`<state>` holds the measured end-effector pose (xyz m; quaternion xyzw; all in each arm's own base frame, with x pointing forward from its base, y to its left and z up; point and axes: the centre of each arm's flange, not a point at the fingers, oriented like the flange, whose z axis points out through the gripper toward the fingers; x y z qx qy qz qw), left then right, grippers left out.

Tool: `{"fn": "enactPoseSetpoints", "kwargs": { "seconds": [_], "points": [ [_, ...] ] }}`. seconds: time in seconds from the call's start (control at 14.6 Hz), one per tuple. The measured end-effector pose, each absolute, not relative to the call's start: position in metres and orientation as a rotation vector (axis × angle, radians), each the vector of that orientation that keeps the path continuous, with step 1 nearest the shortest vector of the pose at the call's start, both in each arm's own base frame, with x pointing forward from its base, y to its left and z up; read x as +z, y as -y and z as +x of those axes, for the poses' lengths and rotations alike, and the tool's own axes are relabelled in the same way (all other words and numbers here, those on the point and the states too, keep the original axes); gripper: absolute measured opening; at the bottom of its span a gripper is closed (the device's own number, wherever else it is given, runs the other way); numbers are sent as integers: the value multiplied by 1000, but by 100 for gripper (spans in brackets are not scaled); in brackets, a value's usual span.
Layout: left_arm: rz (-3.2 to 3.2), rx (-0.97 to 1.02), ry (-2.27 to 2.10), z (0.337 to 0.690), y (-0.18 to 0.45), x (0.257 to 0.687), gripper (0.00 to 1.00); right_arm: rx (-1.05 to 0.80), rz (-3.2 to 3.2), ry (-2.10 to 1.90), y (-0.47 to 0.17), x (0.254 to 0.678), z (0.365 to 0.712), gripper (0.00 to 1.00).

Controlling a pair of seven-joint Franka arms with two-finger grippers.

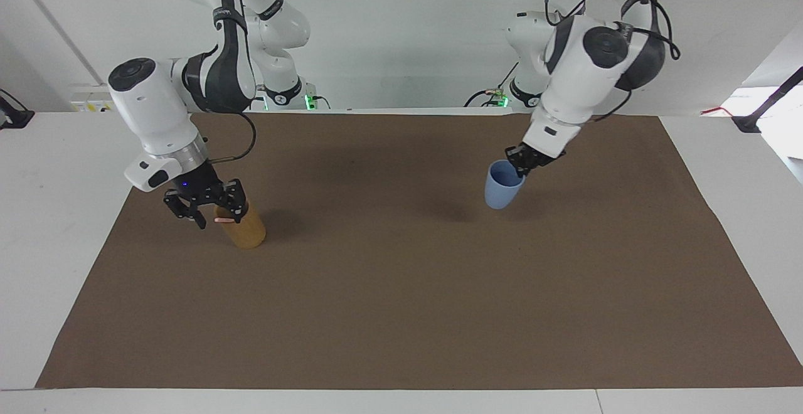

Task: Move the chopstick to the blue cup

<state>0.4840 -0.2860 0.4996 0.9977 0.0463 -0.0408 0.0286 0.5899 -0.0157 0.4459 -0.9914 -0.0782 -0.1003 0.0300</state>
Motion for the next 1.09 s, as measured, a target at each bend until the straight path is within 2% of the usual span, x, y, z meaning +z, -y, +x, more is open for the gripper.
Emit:
{"fn": "enactPoseSetpoints", "kwargs": {
  "seconds": [0.07, 0.34, 0.48, 0.68, 0.75, 0.82, 0.96, 1.03, 1.09],
  "points": [
    [3076, -122, -172, 476, 305, 496, 5, -316, -3056, 252, 15, 447, 591, 71],
    [3070, -141, -243, 454, 373, 454, 5, -362, -3056, 283, 16, 452, 594, 68],
    [3074, -171, -254, 449, 393, 428, 5, -369, -3056, 301, 17, 452, 594, 54],
    [3068, -184, -287, 442, 416, 401, 5, -381, -3056, 314, 17, 451, 596, 51],
    [3069, -188, -292, 440, 419, 395, 5, -380, -3056, 315, 17, 450, 596, 44],
    [3070, -192, -295, 440, 420, 391, 5, -379, -3056, 315, 17, 450, 596, 44],
    [3068, -188, -299, 441, 419, 390, 23, -377, -3055, 318, 17, 449, 596, 24],
    [3066, -185, -296, 440, 421, 391, 36, -378, -3055, 321, 17, 449, 596, 13],
    [3066, -183, -292, 439, 422, 391, 46, -375, -3054, 334, 16, 451, 596, 8]
  ]
}}
